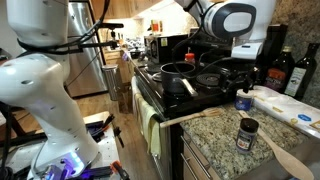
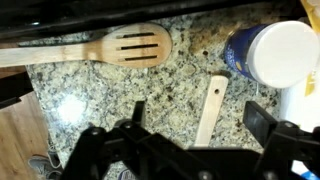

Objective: Remove the lid from the pot on the stove, pick up the wooden spoon from the right side of the countertop and put it inside the pot

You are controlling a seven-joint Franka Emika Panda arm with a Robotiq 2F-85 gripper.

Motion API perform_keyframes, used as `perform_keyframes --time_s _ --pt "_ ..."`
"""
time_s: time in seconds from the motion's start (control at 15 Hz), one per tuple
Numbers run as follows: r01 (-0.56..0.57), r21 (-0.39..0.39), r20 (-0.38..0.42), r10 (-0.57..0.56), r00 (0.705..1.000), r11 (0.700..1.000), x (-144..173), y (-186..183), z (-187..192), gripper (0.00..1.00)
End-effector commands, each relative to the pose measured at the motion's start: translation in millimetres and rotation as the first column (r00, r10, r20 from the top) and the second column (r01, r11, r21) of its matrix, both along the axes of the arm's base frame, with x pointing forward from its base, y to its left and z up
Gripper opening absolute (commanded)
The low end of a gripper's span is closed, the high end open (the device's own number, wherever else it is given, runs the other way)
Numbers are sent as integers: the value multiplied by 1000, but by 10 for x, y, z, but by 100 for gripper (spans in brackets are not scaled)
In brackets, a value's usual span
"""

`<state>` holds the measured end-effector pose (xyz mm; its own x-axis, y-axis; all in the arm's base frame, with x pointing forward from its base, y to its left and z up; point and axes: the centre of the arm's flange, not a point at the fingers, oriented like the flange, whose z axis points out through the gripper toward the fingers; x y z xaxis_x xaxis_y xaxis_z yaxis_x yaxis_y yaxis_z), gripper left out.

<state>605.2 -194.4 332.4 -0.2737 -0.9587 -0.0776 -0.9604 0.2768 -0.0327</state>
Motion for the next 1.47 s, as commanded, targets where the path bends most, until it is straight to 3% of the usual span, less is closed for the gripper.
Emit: perform_keyframes --time_s 0.0,0.27,0.8,1.2,1.4 --pt "58 -4 9 -58 998 998 -102 -50 -18 100" --pt "110 -41 29 -108 994 993 -117 -153 -13 100" --pt "112 -61 12 -112 994 992 6 -236 -435 100" --pt "117 -105 74 -109 991 988 130 -251 -742 100" --pt "122 -97 59 -117 991 988 173 -290 -896 100"
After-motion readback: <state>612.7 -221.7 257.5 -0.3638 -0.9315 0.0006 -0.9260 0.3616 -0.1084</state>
